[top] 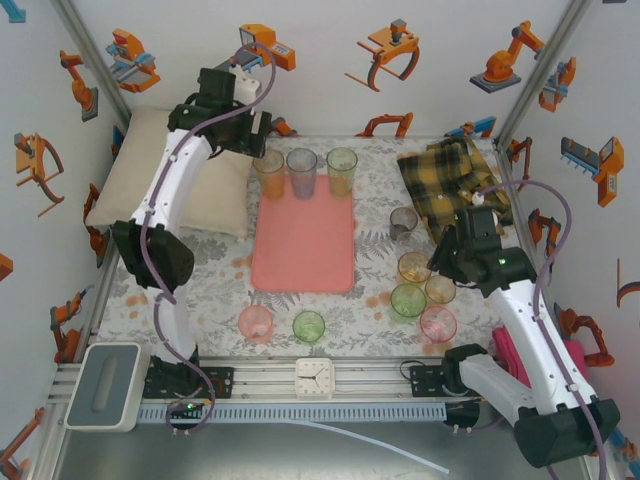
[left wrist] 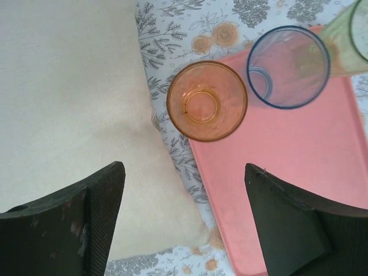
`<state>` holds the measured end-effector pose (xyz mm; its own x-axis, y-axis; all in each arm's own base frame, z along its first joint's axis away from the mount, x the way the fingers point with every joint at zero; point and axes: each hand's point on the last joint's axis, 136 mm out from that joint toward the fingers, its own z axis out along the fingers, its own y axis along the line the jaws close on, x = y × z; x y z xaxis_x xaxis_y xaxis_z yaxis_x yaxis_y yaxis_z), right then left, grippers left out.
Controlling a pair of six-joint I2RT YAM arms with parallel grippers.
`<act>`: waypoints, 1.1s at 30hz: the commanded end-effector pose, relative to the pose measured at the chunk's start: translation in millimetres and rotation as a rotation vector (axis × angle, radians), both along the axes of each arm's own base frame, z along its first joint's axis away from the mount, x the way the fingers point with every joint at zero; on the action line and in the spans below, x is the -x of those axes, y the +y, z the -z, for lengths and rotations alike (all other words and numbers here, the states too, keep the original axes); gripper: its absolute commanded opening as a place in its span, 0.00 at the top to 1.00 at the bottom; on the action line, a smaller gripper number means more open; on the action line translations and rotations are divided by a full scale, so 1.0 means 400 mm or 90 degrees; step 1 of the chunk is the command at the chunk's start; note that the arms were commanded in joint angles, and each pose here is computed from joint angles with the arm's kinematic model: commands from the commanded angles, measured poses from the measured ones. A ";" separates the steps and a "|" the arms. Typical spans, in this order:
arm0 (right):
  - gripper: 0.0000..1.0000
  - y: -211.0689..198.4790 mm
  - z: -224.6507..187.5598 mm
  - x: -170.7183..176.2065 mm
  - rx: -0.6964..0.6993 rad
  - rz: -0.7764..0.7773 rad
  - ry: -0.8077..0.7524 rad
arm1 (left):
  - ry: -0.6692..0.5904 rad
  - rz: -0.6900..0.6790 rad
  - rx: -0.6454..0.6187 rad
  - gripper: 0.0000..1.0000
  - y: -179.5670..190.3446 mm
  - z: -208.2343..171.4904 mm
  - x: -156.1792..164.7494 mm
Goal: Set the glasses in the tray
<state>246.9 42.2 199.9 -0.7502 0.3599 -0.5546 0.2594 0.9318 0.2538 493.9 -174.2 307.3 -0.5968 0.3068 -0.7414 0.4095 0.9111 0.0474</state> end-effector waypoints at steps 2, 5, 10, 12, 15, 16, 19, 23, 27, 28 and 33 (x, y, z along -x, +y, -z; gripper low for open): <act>0.58 0.000 -0.052 -0.009 0.002 -0.013 -0.034 | 0.019 0.020 0.015 0.21 0.018 -0.041 0.115; 0.58 0.010 -0.059 -0.012 -0.006 -0.026 -0.035 | 0.006 0.050 0.024 0.20 0.024 -0.077 0.199; 0.58 0.040 -0.080 -0.011 -0.040 -0.054 -0.039 | -0.010 0.152 0.025 0.17 0.018 -0.089 0.372; 0.58 0.043 -0.086 -0.004 -0.042 -0.062 -0.030 | -0.010 0.199 0.017 0.14 0.016 -0.066 0.449; 0.58 0.057 -0.096 0.005 -0.049 -0.086 -0.018 | 0.012 0.244 0.018 0.11 0.026 -0.018 0.552; 0.58 0.061 -0.100 0.011 -0.053 -0.092 -0.013 | 0.023 0.251 0.020 0.11 0.029 -0.001 0.576; 0.58 0.075 -0.114 0.025 -0.070 -0.109 0.000 | 0.048 0.264 0.026 0.10 0.042 0.054 0.636; 0.58 0.086 -0.137 0.043 -0.089 -0.122 -0.001 | 0.065 0.266 0.044 0.10 0.041 0.092 0.661; 0.58 0.105 -0.153 0.041 -0.102 -0.147 0.003 | 0.073 0.256 0.071 0.10 0.035 0.090 0.655; 0.58 0.112 -0.155 0.035 -0.106 -0.155 0.001 | 0.072 0.256 0.072 0.10 0.035 0.088 0.653; 0.60 0.178 -0.170 -0.025 -0.142 -0.203 -0.024 | 0.078 0.247 0.065 0.10 0.042 0.100 0.647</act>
